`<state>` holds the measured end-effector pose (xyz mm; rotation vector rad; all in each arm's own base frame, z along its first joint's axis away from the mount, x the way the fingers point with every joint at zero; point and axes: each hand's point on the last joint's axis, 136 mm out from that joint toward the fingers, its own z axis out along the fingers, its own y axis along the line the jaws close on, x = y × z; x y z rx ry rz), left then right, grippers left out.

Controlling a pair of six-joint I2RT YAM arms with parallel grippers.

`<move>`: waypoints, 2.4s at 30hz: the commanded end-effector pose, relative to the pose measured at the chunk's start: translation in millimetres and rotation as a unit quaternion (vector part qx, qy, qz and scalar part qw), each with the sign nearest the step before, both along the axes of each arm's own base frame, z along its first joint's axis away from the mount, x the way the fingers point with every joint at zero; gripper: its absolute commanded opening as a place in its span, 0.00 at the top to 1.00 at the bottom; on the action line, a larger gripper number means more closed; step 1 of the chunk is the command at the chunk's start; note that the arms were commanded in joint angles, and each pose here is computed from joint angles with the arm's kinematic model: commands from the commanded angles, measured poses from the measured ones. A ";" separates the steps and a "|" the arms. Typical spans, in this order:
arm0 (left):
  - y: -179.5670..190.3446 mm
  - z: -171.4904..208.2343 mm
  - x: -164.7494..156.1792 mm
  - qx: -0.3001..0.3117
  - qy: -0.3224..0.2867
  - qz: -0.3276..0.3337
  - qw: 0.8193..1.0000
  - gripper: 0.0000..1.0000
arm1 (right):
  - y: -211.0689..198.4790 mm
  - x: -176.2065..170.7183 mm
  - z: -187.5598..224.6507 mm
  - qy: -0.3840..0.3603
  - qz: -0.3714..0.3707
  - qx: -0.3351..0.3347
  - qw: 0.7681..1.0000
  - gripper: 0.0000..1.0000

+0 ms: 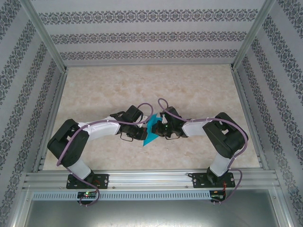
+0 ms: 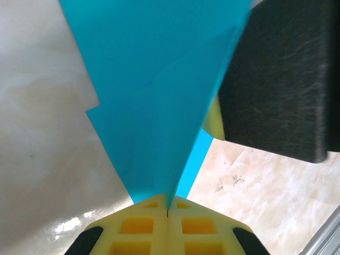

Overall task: Fold a paper plane with a square sheet of paper (pick it up from the middle)
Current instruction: Fourth fold the wing at the center of the table.

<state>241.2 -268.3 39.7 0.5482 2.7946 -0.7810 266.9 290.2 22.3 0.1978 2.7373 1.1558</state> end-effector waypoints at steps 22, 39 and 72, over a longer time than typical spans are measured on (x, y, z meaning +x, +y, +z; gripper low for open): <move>-18.6 -11.2 -1.1 -0.115 0.072 -0.016 0.991 0.96 | -2.1 -6.5 51.8 -0.070 0.021 0.029 0.997 0.88; -13.5 -10.2 2.3 -0.132 0.082 -0.001 0.988 0.91 | 15.4 5.9 32.9 -0.051 0.026 0.023 0.998 0.88; -9.6 -15.6 -11.7 -0.059 0.056 -0.006 0.997 0.82 | 11.3 14.9 28.1 -0.047 0.008 0.012 0.999 0.88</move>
